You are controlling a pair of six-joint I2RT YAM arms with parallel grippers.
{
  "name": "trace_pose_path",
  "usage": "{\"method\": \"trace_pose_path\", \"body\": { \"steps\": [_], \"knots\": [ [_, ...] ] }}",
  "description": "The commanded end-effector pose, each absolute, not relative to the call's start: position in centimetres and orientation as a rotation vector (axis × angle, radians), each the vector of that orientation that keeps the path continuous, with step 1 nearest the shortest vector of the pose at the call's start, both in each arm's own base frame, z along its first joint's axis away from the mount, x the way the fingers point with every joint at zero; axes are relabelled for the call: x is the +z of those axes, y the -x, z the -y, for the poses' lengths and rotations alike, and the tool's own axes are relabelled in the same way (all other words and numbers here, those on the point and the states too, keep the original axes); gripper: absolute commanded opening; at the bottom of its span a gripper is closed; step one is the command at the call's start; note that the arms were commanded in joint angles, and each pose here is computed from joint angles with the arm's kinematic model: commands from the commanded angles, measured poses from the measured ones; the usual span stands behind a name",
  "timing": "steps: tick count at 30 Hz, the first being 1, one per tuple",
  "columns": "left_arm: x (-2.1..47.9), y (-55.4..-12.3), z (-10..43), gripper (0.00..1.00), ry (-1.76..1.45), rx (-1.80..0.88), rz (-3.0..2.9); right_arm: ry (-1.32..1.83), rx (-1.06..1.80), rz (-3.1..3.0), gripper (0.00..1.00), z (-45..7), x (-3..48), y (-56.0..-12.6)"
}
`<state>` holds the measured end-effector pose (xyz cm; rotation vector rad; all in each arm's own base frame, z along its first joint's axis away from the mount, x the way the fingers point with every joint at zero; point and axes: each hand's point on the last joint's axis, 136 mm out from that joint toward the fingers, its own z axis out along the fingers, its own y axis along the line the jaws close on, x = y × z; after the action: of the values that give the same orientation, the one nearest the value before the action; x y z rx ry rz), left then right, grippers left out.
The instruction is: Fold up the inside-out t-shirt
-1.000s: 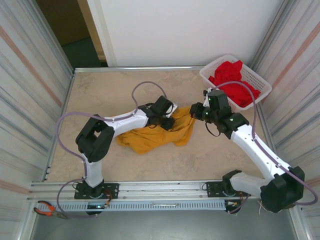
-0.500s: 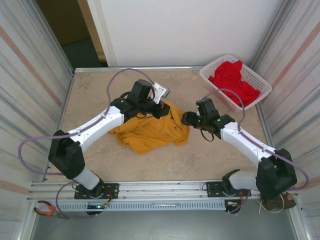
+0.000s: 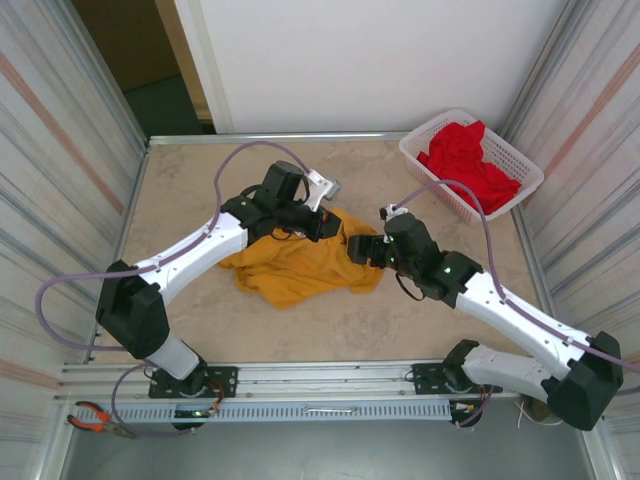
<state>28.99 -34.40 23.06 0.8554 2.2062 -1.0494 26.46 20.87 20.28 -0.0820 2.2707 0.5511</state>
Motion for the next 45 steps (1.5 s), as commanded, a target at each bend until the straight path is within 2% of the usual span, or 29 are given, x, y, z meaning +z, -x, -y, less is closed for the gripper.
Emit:
{"method": "trace_pose_path", "body": {
  "steps": [1, 6, 11, 19, 20, 21, 22, 26, 34, 40, 41, 45],
  "knots": [
    [25.4, -27.9, 34.6, 0.0, -0.879, -1.117, -2.151, 0.07, 0.46, -2.241, 0.82, -20.7, 20.4, -28.2],
    [26.4, -27.0, 34.8, 0.0, -0.898, -1.167, -2.127, -0.036, 0.401, -2.296, 0.77, -19.5, 17.5, -31.6],
    [27.9, -26.4, 34.9, 0.0, -0.906, -1.214, -2.082, 0.002, 0.395, -2.354, 0.74, -20.6, 14.9, -32.6],
    [27.8, -26.5, 34.7, 0.0, -0.918, -1.221, -2.084, 0.236, 0.638, -2.281, 0.76, -24.7, 16.8, -31.1],
    [27.7, -26.5, 34.7, 0.0, -0.919, -1.222, -2.085, 0.256, 0.672, -2.273, 0.75, -25.2, 17.1, -31.1],
    [27.7, -26.6, 34.7, 0.0, -0.918, -1.223, -2.085, 0.276, 0.703, -2.267, 0.7, -25.6, 17.3, -31.0],
    [27.6, -26.7, 34.6, 0.0, -0.913, -1.225, -2.087, 0.299, 0.741, -2.264, 0.62, -26.0, 17.4, -30.9],
    [27.1, -27.8, 33.6, 0.0, -0.864, -1.238, -2.096, 0.324, 0.861, -2.262, 0.0, -26.3, 17.8, -31.0],
    [22.9, -31.8, 28.9, 0.0, -0.654, -1.136, -2.208, 0.247, 0.972, -2.174, 0.0, -23.4, 22.4, -29.2],
    [20.6, -32.9, 28.3, 0.01, -0.616, -1.102, -2.257, 0.189, 1.005, -2.116, 0.0, -22.2, 24.7, -27.8],
    [20.4, -33.0, 28.2, 0.03, -0.612, -1.095, -2.261, 0.184, 1.016, -2.106, 0.0, -22.2, 25.0, -27.6],
    [19.9, -33.4, 27.6, 0.37, -0.589, -1.034, -2.285, 0.162, 1.064, -2.083, 0.0, -22.3, 25.7, -27.2]
  ]
}}
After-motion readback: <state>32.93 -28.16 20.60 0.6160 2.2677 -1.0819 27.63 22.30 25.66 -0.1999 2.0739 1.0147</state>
